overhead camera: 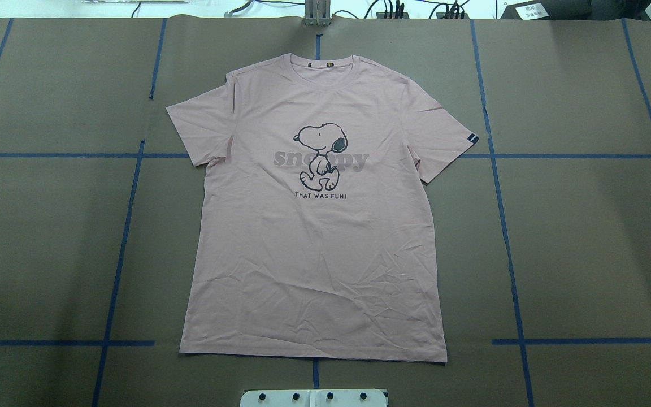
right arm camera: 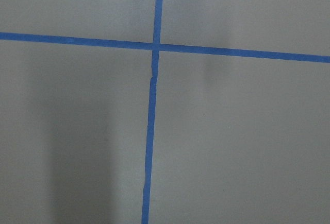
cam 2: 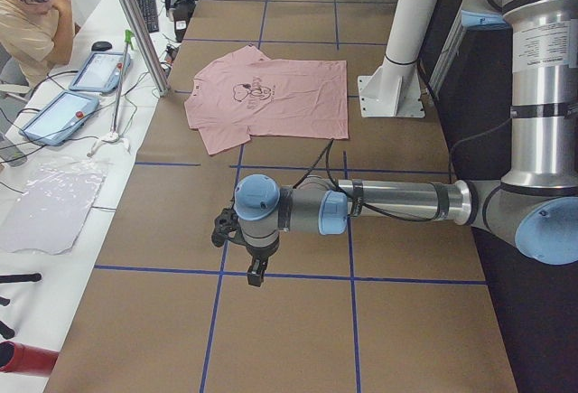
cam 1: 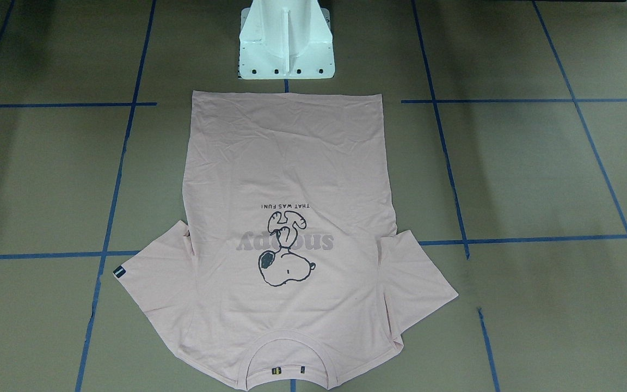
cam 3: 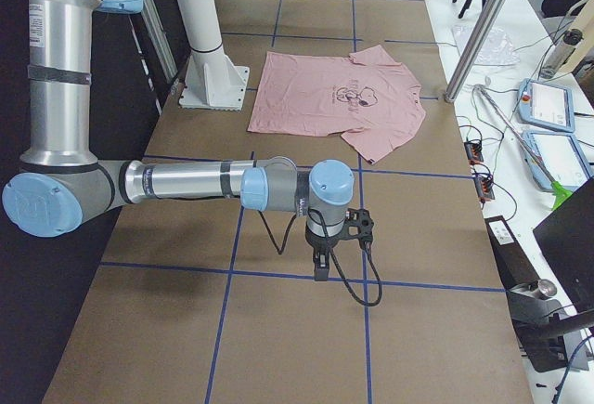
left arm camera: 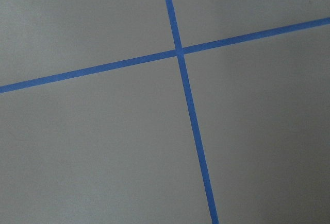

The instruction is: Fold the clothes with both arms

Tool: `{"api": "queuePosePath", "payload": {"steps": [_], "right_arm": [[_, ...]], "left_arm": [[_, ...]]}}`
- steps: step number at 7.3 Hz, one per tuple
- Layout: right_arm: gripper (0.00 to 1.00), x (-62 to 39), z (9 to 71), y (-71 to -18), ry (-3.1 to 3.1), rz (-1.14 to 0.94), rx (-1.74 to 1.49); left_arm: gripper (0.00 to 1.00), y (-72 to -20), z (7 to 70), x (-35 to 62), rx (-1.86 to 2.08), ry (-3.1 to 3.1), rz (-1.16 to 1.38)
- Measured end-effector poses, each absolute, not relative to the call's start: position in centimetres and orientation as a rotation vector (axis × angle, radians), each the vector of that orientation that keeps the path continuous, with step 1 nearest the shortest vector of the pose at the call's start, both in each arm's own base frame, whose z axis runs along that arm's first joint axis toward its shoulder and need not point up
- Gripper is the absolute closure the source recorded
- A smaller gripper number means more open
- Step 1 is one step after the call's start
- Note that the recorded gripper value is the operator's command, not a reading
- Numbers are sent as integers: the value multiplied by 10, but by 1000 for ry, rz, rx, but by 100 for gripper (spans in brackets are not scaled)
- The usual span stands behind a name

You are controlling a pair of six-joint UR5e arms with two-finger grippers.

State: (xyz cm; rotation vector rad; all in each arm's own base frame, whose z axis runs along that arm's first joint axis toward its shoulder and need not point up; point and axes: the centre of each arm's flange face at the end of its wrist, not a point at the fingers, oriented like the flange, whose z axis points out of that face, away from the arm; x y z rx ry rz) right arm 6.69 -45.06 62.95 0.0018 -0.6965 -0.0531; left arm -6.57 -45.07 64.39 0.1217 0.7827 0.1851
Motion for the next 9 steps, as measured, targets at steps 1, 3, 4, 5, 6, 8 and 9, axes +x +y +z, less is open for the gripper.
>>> {"api": "queuePosePath", "payload": {"steps": [1, 3, 4, 5, 6, 8, 9], "right_arm": [[0, 67, 630, -451, -696, -53, 1], [0, 66, 627, -452, -698, -56, 6], [0, 66, 625, -454, -698, -62, 12], [0, 63, 616, -463, -698, -73, 28], [0, 57, 595, -484, -697, -99, 66], [0, 35, 539, -541, -694, -177, 170], [0, 29, 526, -564, -695, -202, 223]], "left_arm": [[0, -451, 643, -66, 123, 784, 186], [0, -452, 642, -65, 127, 787, 189], [0, -452, 641, -65, 140, 784, 196], [0, -455, 638, -65, 174, 778, 210], [0, -459, 631, -65, 222, 774, 230], [0, -477, 604, -64, 406, 753, 305], [0, -496, 581, -65, 548, 730, 361]]}}
